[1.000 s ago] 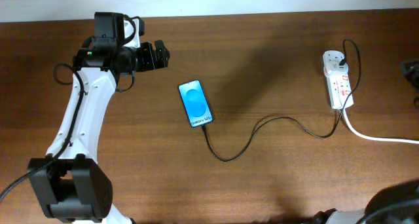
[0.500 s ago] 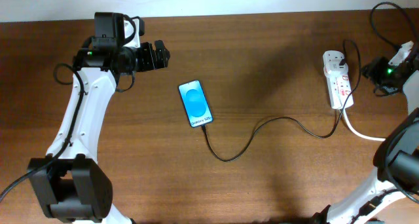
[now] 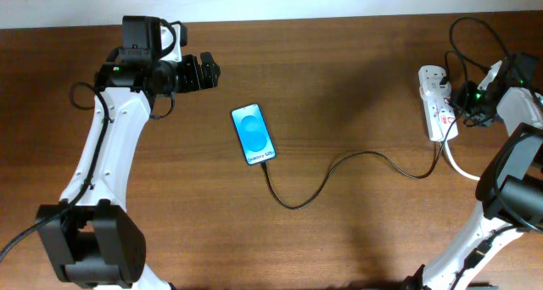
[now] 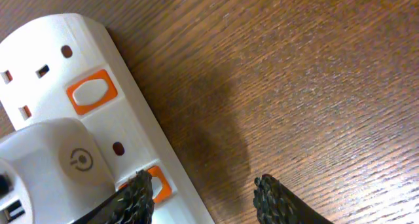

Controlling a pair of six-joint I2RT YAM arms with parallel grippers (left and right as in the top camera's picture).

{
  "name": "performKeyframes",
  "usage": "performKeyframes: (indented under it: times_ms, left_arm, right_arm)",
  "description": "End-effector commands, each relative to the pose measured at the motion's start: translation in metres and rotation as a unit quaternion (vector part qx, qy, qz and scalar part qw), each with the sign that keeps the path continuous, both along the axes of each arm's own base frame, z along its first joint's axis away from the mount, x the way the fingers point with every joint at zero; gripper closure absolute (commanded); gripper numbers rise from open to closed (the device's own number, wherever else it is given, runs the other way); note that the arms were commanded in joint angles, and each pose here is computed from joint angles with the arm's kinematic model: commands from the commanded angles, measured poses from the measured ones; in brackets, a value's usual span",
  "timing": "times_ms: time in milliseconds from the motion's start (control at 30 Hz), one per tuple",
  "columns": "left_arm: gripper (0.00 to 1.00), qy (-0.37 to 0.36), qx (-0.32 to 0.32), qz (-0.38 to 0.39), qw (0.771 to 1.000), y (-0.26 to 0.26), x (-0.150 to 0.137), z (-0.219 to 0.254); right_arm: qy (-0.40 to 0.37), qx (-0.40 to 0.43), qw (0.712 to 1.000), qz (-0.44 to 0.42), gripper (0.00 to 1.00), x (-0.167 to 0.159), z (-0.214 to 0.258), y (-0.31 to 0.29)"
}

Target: Plug charger to phone and switch on socket

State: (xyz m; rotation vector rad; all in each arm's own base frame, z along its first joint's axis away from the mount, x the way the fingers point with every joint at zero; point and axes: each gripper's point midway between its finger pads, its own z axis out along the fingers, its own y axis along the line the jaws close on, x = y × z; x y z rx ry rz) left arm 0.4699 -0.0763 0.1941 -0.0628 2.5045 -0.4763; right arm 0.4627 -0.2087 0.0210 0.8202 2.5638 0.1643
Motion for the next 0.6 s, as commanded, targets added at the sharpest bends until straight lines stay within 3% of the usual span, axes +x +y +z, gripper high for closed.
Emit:
performKeyframes:
  times_ms: [0,567]
  left_arm:
    - [0.01,-0.002,0.005,-0.004,1.000,0.001,0.001,-0.001]
    - [0.01,-0.002,0.005,-0.004,1.000,0.001,0.001,-0.001]
  right_arm:
    - [0.025,0.010,0.999,0.019,0.47,-0.002,-0.017,0.017]
    - [0.070,0.027,0.996,0.054,0.47,-0.016,-0.029,0.049]
